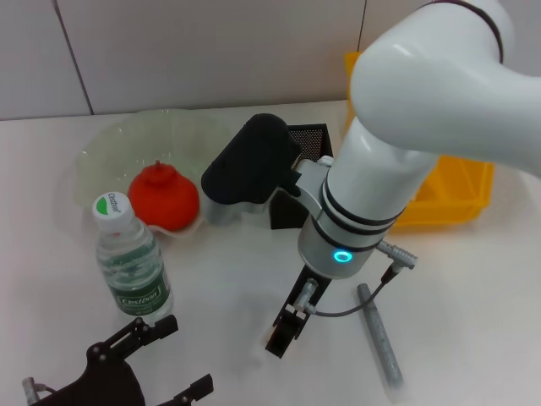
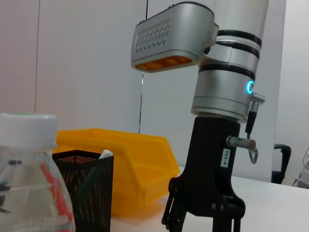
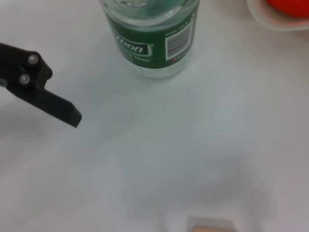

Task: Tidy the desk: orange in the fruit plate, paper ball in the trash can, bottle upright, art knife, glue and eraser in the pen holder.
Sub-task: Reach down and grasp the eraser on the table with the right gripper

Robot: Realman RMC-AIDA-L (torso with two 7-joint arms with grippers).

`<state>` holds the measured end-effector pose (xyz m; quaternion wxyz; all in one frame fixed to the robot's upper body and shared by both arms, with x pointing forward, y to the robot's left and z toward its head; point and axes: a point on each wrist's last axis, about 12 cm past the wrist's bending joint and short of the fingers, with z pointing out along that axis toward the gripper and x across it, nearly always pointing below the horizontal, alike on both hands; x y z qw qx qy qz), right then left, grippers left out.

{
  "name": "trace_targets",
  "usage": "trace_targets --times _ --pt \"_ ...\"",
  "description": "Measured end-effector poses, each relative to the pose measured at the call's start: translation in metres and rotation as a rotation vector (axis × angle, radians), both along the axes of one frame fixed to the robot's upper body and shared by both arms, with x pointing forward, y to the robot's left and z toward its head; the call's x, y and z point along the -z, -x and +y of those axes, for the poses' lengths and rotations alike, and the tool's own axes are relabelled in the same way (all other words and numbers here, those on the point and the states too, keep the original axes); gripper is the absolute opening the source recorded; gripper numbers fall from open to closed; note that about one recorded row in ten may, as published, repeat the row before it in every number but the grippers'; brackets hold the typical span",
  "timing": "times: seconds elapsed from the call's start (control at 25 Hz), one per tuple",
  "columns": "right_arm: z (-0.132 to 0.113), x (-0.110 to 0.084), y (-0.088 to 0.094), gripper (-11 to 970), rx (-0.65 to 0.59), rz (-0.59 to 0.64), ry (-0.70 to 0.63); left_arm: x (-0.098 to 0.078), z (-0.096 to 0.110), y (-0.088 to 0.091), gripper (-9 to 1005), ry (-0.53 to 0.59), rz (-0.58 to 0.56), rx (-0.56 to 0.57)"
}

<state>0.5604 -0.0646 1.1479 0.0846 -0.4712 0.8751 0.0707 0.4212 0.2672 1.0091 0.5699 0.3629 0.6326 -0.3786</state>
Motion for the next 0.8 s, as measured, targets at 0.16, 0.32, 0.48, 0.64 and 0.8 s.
trace_targets --times 0.16,0.32,0.48,0.64,0.8 --pt "0.0026 0.0015 -0.0004 784 -0.005 0.004 0.0 -0.0001 0.0002 0.0 847 -0.001 -0.001 0.001" --pt "0.0028 0.0035 -0.0007 783 -0.006 0.002 0.005 -0.0002 -0.0002 -0.0004 847 -0.001 -0.002 0.002" --pt "0.0034 0.0048 -0.0015 781 -0.004 -0.004 0.002 0.0001 -0.001 0.0001 847 0.001 -0.001 0.002" --pt "0.0041 0.0061 -0.0017 779 -0.004 -0.007 -0.003 0.0004 -0.0019 0.0005 847 0.003 0.001 0.004" --pt "0.006 0.0064 -0.0011 778 -0.005 0.001 -0.01 0.0005 -0.003 0.0006 847 0.004 0.001 0.006"
